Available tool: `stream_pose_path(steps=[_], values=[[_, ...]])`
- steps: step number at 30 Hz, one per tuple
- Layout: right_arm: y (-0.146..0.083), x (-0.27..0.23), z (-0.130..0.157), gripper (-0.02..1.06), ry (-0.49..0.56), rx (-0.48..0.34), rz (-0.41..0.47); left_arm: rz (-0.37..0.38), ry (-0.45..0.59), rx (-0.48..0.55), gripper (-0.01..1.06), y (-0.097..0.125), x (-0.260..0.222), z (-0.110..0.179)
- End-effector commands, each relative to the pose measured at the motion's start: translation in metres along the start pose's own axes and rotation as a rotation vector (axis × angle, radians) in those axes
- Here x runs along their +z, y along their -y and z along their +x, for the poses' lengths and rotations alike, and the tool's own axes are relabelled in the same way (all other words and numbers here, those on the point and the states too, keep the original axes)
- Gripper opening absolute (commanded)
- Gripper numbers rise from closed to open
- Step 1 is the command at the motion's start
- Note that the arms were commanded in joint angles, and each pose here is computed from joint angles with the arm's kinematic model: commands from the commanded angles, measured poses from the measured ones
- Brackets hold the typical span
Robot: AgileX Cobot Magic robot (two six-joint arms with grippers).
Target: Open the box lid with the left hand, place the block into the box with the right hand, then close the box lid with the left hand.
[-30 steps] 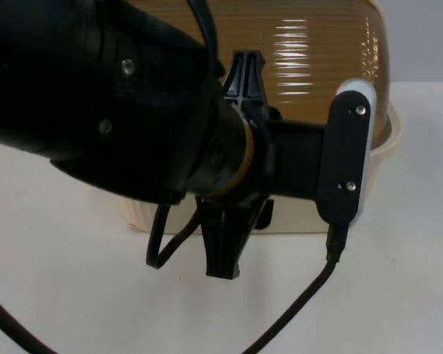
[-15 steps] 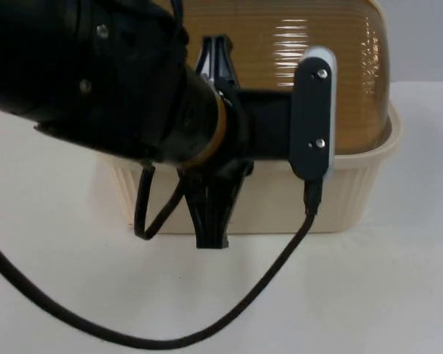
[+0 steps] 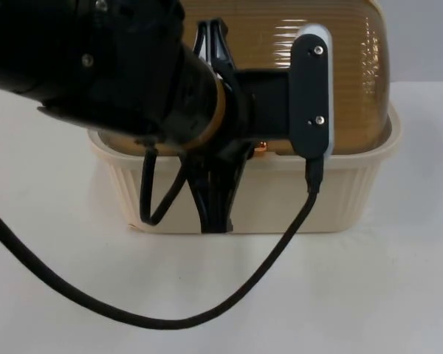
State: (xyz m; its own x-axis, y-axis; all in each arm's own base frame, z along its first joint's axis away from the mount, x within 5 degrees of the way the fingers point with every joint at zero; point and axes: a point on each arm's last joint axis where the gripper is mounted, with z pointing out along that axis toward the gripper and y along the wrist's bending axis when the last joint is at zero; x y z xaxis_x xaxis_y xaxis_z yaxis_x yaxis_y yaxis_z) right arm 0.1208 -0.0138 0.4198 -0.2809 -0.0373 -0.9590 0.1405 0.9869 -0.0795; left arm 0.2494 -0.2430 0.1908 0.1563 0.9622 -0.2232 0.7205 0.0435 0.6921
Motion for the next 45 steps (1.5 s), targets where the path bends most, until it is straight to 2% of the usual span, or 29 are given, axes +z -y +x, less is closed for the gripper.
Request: stream_pose_path(steps=[1, 8, 14, 24, 29, 39, 45], values=[[0.001, -0.002, -0.001, 1.05, 0.009, 0.005, 0.004, 0.011, 0.005, -0.026, 0.00, 0.000, 0.001, -0.001], [0.001, -0.002, -0.001, 1.05, 0.009, 0.005, 0.004, 0.032, 0.028, -0.037, 0.00, 0.002, 0.001, -0.003], [0.001, -0.002, -0.001, 1.05, 0.007, 0.007, 0.003, 0.057, -0.001, -0.016, 0.00, 0.010, 0.012, -0.001], [0.001, -0.002, -0.001, 1.05, 0.007, 0.007, 0.003, 0.018, 0.005, -0.007, 0.00, -0.002, 0.011, -0.007], [0.001, -0.002, -0.001, 1.05, 0.007, 0.007, 0.003, 0.026, -0.023, -0.001, 0.00, 0.002, 0.017, -0.005], [0.001, -0.002, -0.001, 1.05, 0.007, 0.007, 0.003, 0.029, -0.013, 0.009, 0.00, 0.003, 0.018, -0.006], [0.001, -0.002, -0.001, 1.05, 0.007, 0.007, 0.003, 0.028, -0.025, -0.014, 0.00, -0.001, 0.020, 0.000]])
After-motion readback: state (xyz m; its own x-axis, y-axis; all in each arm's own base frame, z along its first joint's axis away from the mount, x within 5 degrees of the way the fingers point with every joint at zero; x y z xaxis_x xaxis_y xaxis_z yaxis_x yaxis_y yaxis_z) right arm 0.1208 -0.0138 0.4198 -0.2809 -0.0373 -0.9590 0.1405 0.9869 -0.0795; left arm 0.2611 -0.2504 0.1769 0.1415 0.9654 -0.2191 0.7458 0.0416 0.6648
